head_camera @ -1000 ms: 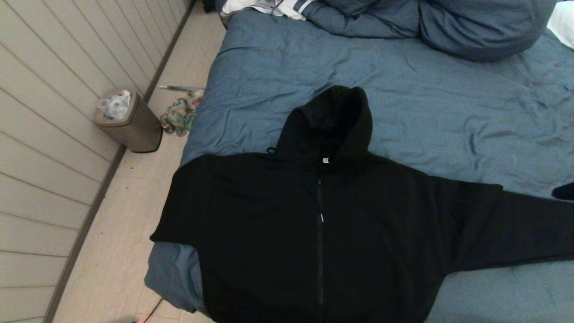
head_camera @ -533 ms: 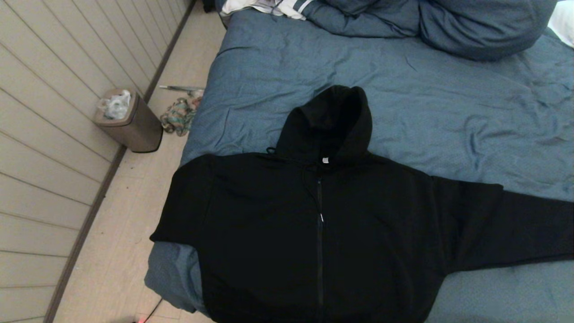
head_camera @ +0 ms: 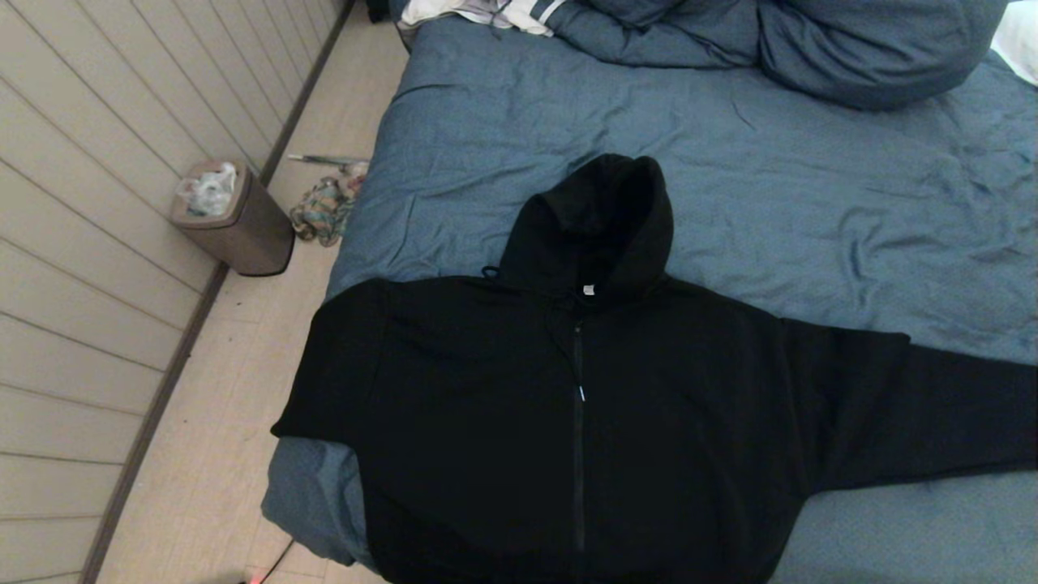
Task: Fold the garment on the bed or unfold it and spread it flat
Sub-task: Fold the black sweatshirt
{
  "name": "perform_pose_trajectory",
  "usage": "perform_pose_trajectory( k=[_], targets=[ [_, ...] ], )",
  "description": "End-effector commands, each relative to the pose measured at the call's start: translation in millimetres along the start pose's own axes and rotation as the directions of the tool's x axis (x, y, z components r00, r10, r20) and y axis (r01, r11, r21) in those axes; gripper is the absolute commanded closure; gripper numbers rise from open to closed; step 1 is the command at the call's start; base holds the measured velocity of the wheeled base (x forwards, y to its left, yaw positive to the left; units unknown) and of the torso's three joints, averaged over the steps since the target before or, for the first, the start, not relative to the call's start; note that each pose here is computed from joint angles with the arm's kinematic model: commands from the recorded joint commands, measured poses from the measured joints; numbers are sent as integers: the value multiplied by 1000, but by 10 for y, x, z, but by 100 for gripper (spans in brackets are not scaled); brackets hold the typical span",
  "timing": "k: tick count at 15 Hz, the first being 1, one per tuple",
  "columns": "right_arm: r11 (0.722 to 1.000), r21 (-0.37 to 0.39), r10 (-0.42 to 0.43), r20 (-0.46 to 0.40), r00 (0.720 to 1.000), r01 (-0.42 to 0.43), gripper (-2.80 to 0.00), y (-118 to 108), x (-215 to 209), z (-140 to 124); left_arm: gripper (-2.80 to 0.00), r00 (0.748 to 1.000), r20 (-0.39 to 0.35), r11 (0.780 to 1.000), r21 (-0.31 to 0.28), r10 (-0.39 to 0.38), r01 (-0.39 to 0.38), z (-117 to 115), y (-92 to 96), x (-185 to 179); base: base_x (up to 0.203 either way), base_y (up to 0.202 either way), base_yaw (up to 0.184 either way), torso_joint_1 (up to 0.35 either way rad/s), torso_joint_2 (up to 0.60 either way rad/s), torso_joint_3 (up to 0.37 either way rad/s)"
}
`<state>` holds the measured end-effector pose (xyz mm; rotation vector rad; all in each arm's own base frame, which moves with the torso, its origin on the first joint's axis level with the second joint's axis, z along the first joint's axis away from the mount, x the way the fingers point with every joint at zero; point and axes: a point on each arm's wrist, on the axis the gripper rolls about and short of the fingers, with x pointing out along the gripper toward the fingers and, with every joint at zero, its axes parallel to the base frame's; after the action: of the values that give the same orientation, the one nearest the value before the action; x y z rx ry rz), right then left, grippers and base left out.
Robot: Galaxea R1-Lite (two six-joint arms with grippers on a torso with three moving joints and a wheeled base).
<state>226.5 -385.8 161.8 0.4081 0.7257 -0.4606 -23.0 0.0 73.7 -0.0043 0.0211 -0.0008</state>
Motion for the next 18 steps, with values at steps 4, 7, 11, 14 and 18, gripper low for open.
perform_pose_trajectory(
  k=[4,7,11,14,18],
  targets=[
    [1000,21,12,-27,1000,-12,-280,-203,424,-164,0,1000,0,1000,0,0,0,-1,-1,1,0,0,0,0,0,0],
    [1000,1,21,-7,1000,-21,-280,-229,762,-226,0,1000,0,1000,0,1,-1,-1,0,1,0,0,0,0,0,0],
    [999,-4,41,-14,999,-41,-280,-129,977,-256,0,1000,7,1000,-5,-1,1,3,-1,2,0,0,0,0,0,0],
    [999,-3,49,-33,998,-49,0,-106,1080,-304,0,1000,10,1000,-6,-1,1,7,-1,2,0,0,0,0,0,0],
    [999,2,48,-20,999,-48,0,-116,1133,-311,0,1000,10,1000,-6,-1,1,7,-1,2,0,0,0,0,0,0]
  ],
)
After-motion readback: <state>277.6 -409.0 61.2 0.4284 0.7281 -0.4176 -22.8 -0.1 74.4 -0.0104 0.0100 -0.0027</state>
